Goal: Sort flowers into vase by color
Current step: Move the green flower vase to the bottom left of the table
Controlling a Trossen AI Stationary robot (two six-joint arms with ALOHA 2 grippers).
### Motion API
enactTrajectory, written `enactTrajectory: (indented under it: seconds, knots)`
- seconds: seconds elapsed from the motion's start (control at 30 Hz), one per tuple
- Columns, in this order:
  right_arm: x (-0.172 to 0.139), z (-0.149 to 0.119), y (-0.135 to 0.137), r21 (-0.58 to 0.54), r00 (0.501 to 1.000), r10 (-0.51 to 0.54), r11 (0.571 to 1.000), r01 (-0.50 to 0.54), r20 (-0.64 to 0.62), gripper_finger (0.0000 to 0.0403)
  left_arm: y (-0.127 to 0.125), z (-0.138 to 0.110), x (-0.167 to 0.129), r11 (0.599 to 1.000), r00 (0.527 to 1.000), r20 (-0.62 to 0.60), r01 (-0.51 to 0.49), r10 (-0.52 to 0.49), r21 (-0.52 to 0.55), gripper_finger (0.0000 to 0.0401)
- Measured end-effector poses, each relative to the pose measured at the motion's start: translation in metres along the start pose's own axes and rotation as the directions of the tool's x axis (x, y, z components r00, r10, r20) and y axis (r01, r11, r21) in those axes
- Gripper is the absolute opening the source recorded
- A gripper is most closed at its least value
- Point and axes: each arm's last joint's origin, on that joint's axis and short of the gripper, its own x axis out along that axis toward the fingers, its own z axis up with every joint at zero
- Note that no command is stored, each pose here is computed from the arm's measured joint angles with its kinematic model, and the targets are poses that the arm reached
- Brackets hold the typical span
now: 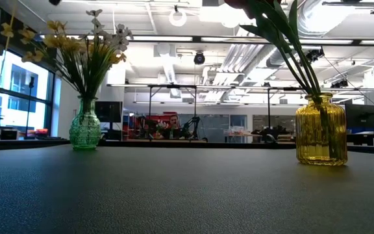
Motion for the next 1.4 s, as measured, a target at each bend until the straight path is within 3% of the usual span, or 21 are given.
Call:
enactTrajectory:
  seconds: [0.13,0.3,0.4,0.57,0.8,0.9,1.03,1.17,1.27,1.4]
  knots:
    - [0.000,0.000,0.000,0.002,1.000,0.000,1.000,0.000,0.000,0.0181,-0.004,0.005,-0.009,1.000,0.999,-0.046,-0.002,0.003,0.017,0.0202]
    - [0.000,0.000,0.000,0.000,1.000,0.000,1.000,0.000,0.000,0.0181,-0.005,0.004,-0.027,0.998,0.961,-0.274,-0.036,0.023,-0.045,0.0172]
    - [0.000,0.000,0.000,-0.007,1.000,0.000,1.000,0.000,0.000,0.0181,-0.004,-0.006,-0.032,0.991,0.903,-0.426,-0.102,0.058,-0.081,0.0157]
    - [0.000,0.000,0.000,-0.019,1.000,0.000,1.000,0.000,0.000,0.0181,-0.014,-0.028,-0.019,0.975,0.766,-0.632,-0.209,0.116,-0.074,0.0138]
    - [0.000,0.000,0.000,-0.035,1.000,0.000,0.999,0.000,0.000,0.0181,-0.054,-0.064,0.010,0.995,0.633,-0.770,-0.095,0.075,0.019,0.0129]
    - [0.000,-0.001,0.000,-0.039,1.000,-0.001,0.999,0.001,-0.006,0.0181,-0.072,-0.083,0.018,0.995,0.602,-0.792,-0.079,0.102,0.068,0.0128]
    - [0.000,-0.001,0.000,-0.044,1.000,-0.002,0.999,0.001,-0.012,0.0181,-0.093,-0.116,0.027,0.986,0.642,-0.748,-0.091,0.167,0.142,0.0128]
    - [0.000,-0.005,0.000,-0.047,0.999,-0.006,0.999,0.004,-0.042,0.0181,-0.103,-0.154,0.033,0.969,0.787,-0.568,-0.165,0.241,0.183,0.0128]
    - [0.000,-0.007,-0.001,-0.046,0.998,-0.009,0.999,0.006,-0.056,0.0181,-0.103,-0.186,0.038,0.965,0.857,-0.445,-0.219,0.261,0.143,0.0130]
    - [0.000,-0.006,-0.001,-0.059,0.999,-0.011,0.998,0.008,-0.052,0.0181,-0.097,-0.233,0.044,0.970,0.934,-0.273,-0.201,0.231,0.133,0.0146]
